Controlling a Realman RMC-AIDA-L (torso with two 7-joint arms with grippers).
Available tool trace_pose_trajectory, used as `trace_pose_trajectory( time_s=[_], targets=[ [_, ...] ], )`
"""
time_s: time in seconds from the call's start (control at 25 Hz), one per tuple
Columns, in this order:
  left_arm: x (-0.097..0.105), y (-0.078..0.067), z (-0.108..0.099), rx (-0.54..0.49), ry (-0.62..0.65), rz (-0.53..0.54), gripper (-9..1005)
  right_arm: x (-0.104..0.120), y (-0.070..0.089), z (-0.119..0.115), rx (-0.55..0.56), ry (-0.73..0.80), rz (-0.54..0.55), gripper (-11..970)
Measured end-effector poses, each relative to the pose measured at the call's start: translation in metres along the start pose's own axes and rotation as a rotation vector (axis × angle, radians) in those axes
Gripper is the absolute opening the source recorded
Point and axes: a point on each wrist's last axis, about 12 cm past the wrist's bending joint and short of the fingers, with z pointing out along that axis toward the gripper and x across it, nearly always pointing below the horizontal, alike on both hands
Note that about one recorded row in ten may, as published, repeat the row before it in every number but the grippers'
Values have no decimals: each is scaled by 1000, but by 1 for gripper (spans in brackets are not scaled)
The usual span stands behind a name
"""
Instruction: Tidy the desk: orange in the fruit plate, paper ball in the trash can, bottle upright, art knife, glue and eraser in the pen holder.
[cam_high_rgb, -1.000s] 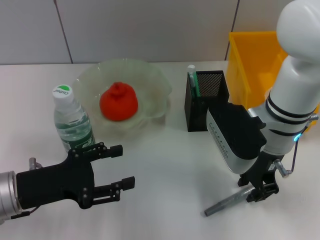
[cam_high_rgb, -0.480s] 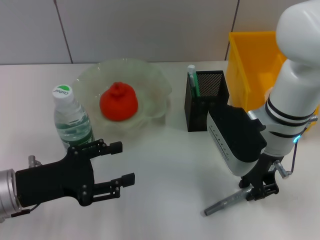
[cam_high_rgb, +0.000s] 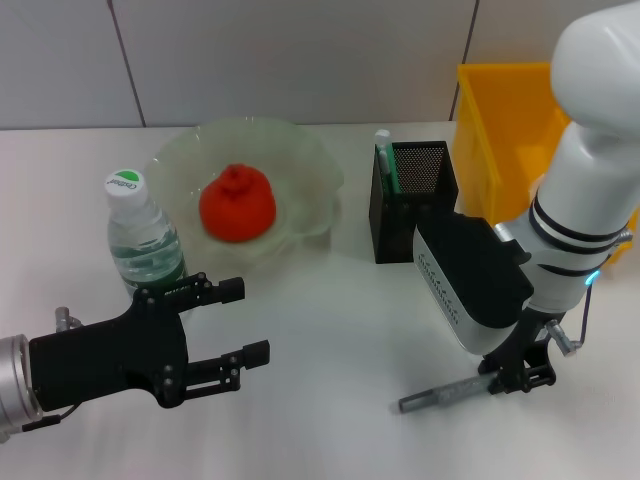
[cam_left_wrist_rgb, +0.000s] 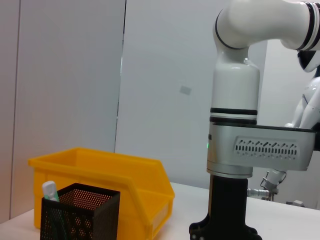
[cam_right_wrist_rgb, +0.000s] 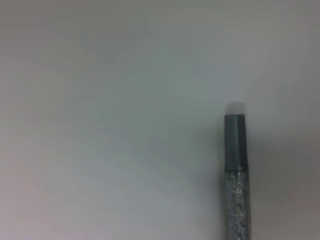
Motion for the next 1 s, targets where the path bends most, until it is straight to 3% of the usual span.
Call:
trace_pose_trajectory(
  time_s=[0.28,0.68,0.96,1.0],
  targets=[
    [0,0,0,-1,-1,0,753,-1,-1,-12,35,-53,11,147],
    [-13,2,-5,15,-66,35,750,10,8,-52,115,-241,102,144],
    [-32,12,-12,9,-23,54,749,11,16,-73,184,-258,168,140],
    [-43,19,-16,1,10,54,749,11,18,-76,195,-262,176,140]
  ],
)
